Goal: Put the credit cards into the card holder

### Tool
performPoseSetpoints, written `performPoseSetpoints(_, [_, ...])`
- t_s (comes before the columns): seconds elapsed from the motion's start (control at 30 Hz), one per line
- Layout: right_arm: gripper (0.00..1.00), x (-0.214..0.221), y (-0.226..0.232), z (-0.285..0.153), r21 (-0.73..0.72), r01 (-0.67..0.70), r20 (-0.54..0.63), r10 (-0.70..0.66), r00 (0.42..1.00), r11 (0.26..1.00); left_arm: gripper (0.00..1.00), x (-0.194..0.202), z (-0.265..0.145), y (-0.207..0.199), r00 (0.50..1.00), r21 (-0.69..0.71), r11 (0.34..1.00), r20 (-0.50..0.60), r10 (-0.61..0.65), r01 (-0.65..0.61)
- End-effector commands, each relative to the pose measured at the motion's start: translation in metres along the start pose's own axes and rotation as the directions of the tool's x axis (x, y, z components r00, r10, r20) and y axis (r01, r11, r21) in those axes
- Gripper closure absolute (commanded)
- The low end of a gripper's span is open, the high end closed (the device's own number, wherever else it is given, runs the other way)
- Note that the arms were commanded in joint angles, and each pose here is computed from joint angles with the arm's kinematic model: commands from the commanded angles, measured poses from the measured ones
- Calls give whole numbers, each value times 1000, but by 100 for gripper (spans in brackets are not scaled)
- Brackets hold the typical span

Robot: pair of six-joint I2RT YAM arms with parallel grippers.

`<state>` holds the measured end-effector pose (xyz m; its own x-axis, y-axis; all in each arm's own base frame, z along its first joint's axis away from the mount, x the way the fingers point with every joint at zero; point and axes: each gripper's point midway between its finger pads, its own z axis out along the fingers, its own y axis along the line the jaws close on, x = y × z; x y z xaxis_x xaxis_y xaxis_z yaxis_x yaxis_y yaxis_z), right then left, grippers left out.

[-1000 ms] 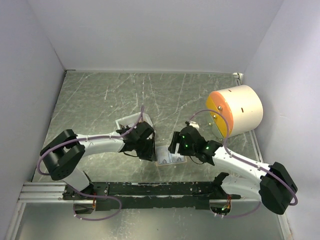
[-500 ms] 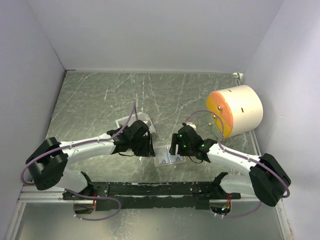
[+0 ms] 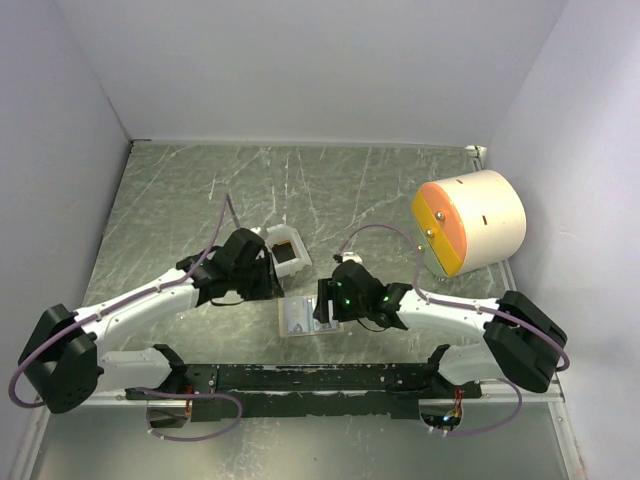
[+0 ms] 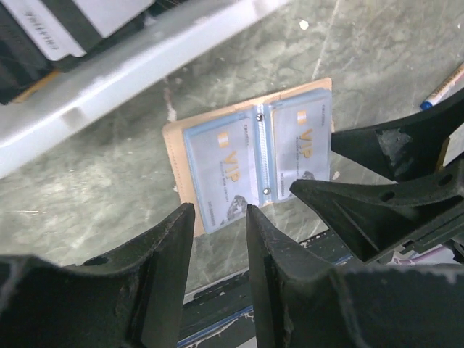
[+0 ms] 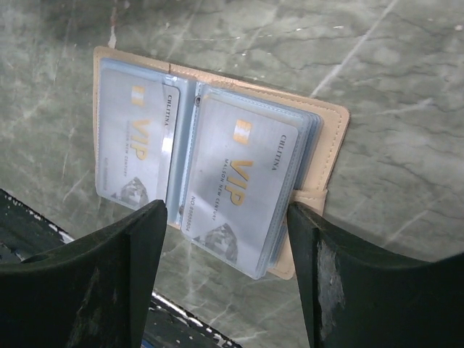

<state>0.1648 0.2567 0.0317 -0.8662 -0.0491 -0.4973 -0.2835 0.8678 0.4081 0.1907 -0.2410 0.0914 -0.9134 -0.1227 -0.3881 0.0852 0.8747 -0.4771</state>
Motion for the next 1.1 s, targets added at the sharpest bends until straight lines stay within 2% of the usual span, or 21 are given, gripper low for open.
performPoseSetpoints(0.0, [32,6,9,0,-18,72,-45,-73,996,997,54,4,-8,18,1000,-16,1000,-19,0,0])
performPoseSetpoints(0.13, [32,-4,0,-11,41,157,-30,-156,987,987,55,1,-14,20,1000,4,1000,-12,-2,2])
performPoseSetpoints(0.27, [33,-6,-16,-21,125,185,-26,-183,983,975,55,-5,-18,28,1000,-14,1000,-5,-8,8])
performPoseSetpoints(0.37, [40,-2,-20,-22,143,193,-36,-190,981,971,55,-7,-20,33,1000,-2,1000,-13,-20,20])
performPoseSetpoints(0.47, [52,2,-20,-19,149,216,-46,-211,976,965,55,-8,-21,35,999,19,999,-20,-33,34])
performPoseSetpoints(0.77, [54,13,-28,-3,187,280,-76,-270,960,942,56,-7,-22,38,997,71,996,-43,-57,59])
performPoseSetpoints(0.9, [61,12,-23,-1,147,313,-60,-307,950,938,57,1,-17,33,995,111,993,-98,-37,47])
performPoseSetpoints(1.07, [62,14,-20,4,115,369,-75,-362,929,922,58,9,-10,27,990,165,985,-137,-33,55])
